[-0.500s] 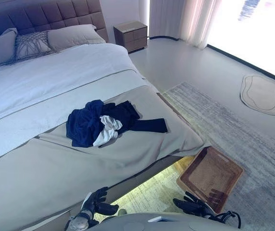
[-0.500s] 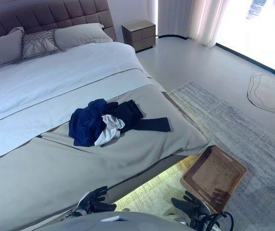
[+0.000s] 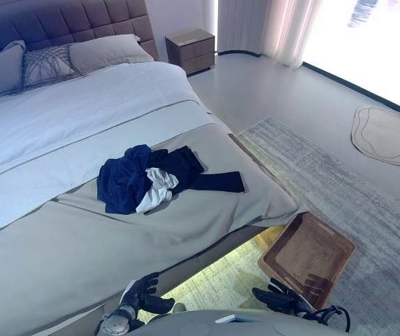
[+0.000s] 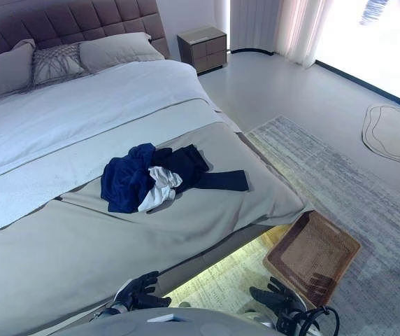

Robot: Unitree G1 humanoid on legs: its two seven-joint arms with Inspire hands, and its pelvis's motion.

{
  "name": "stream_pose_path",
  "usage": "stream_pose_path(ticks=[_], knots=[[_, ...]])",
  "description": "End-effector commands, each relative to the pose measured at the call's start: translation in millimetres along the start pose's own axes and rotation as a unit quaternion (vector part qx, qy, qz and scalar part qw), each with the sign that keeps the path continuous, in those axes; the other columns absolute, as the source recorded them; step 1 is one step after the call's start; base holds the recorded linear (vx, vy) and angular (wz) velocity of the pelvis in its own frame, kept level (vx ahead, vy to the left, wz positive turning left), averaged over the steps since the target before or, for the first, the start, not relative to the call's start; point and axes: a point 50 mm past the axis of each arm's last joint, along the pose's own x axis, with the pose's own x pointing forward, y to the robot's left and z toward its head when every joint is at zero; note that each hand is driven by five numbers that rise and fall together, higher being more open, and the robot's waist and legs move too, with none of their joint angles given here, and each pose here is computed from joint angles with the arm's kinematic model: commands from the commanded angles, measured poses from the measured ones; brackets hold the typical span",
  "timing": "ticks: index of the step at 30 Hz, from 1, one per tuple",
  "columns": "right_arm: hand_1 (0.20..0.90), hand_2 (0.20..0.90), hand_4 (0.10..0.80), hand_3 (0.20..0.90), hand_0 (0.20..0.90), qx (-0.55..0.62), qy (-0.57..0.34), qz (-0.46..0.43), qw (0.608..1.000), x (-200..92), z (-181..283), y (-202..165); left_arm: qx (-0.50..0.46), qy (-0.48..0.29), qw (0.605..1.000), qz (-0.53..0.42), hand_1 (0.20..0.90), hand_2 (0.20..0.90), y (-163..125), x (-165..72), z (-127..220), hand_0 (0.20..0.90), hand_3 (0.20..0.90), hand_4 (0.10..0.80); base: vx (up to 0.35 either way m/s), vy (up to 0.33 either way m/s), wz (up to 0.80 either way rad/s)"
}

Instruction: Pick up the clothes from the bed and place them into the basket

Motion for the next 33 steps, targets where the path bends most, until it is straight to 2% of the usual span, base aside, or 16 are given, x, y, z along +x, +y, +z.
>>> stream_pose_path(ticks=[1,10,14,19,26,30,33], knots=[[0.9,0.9,0.8,0.9,0.9,0.01,-0.049,0.011,0.999,9.7,32.1,17.5,-0.006,-0.073,0.997,0.027,0.9,0.9,13.4,11.4,42.0,0.9,0.9,0.8,0.0,0.0,0.0],[0.9,0.9,0.8,0.9,0.9,-0.019,-0.053,0.02,0.998,10.8,36.8,23.1,-0.009,-0.077,0.996,0.05,0.9,0.9,18.1,11.2,44.3,0.9,0.9,0.8,-0.004,-0.006,0.03],[0.9,0.9,0.8,0.9,0.9,-0.056,-0.085,0.027,0.994,11.2,51.7,26.6,-0.036,-0.086,0.994,0.06,0.9,0.9,25.5,11.8,51.1,0.9,0.9,0.8,-0.026,0.084,0.08],[0.9,0.9,0.8,0.9,0.9,-0.07,-0.135,0.048,0.987,12.4,85.9,39.7,-0.008,-0.098,0.993,0.069,0.9,0.9,33.1,13.4,61.8,0.9,0.9,0.8,0.006,0.131,0.76],[0.9,0.9,0.8,0.9,0.9,-0.066,-0.173,0.08,0.979,11.0,109.6,54.3,-0.024,-0.121,0.989,0.076,0.9,0.9,40.1,13.4,74.8,0.9,0.9,0.8,0.093,0.161,0.34],[0.9,0.9,0.8,0.9,0.9,-0.116,-0.246,0.078,0.959,2.0,137.8,66.9,-0.013,-0.152,0.986,0.073,0.9,0.9,44.6,11.9,91.5,0.9,0.9,0.8,0.098,0.03,0.36],[0.9,0.9,0.8,0.9,0.9,-0.113,-0.338,0.091,0.93,-16.4,180.4,94.1,-0.006,-0.198,0.977,0.077,0.9,0.9,47.6,10.6,124.0,0.9,0.9,0.8,0.014,-0.253,0.79]])
